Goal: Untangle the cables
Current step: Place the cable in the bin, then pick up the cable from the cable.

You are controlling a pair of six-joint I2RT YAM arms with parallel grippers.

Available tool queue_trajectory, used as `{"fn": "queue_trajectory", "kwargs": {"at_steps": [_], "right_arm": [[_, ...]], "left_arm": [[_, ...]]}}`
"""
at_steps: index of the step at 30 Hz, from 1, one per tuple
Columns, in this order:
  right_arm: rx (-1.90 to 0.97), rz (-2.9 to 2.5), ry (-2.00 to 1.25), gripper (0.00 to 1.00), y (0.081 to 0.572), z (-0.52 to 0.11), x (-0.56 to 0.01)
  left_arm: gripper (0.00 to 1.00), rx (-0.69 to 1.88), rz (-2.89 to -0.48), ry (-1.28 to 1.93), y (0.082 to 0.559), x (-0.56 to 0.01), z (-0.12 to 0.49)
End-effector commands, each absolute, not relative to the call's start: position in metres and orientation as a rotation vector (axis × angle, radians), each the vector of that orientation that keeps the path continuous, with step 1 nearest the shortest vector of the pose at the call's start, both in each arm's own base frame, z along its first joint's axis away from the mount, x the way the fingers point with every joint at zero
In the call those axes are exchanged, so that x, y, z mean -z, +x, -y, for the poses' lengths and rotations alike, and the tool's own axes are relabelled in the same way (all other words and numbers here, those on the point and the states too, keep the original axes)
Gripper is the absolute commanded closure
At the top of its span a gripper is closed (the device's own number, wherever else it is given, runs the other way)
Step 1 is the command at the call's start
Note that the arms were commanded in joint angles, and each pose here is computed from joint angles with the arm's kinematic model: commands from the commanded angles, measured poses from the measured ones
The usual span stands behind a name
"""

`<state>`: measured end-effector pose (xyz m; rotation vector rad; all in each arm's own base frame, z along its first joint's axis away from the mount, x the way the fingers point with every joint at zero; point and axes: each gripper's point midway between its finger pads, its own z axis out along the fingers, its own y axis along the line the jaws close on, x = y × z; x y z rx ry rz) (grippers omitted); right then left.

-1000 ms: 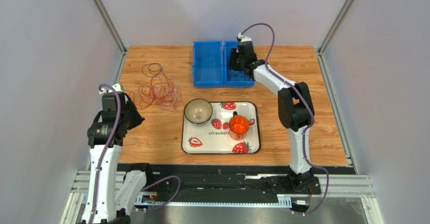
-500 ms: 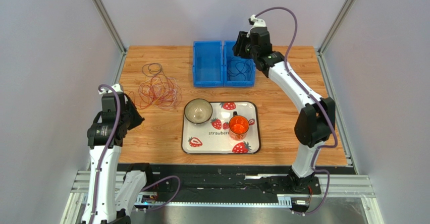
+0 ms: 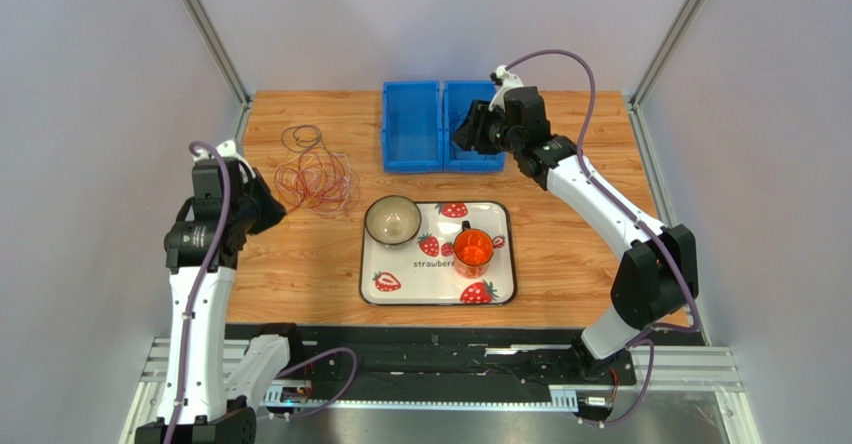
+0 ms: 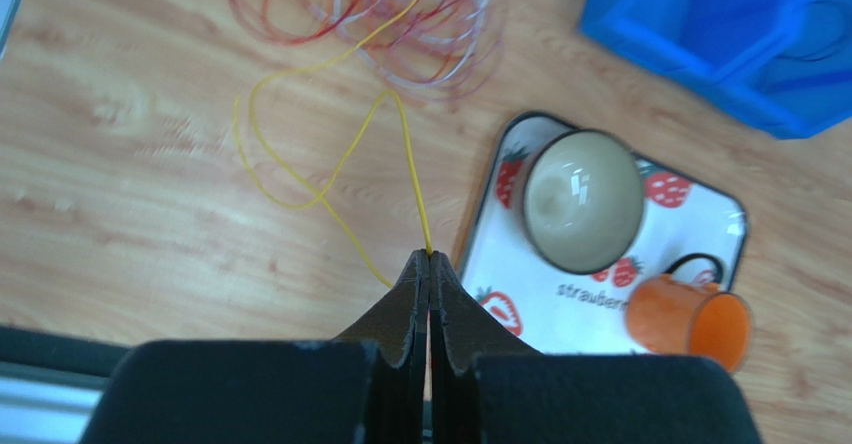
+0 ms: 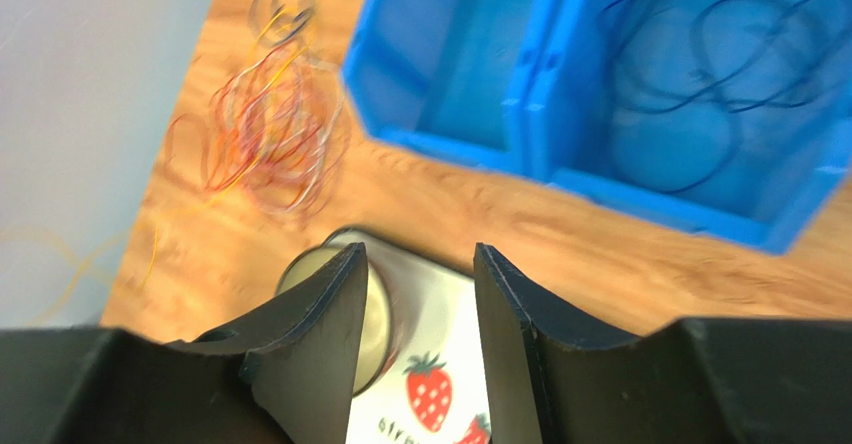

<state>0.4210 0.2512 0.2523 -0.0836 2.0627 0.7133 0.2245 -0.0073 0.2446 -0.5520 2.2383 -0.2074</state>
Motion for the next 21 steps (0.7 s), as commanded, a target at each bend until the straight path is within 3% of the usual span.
{"fn": "queue_trajectory", "kwargs": {"at_steps": [1, 5, 10, 21], "right_arm": [[-0.989, -1.918, -0.238, 0.52, 0.383, -0.283, -0.308], [-1.124, -1.900, -0.306, 0.52, 0.361, -0.299, -0.318], [-1.267, -1.911, -0.354, 0.51, 0.342, -0.323, -0.319], [-1.447, -2.073, -0.310, 0.48, 0.323, -0.403, -0.281]], "left_arm": [[1.00, 0.432, -2.036, -0.342, 0.254, -0.331, 0.039], [1.00, 0.665, -1.962, -0.165, 0.268, -0.381, 0.077], [1.00, 1.001, -1.760, 0.202, 0.248, -0.453, 0.136], [1.00, 0.994, -1.656, 0.259, 0.236, -0.440, 0.139]]}}
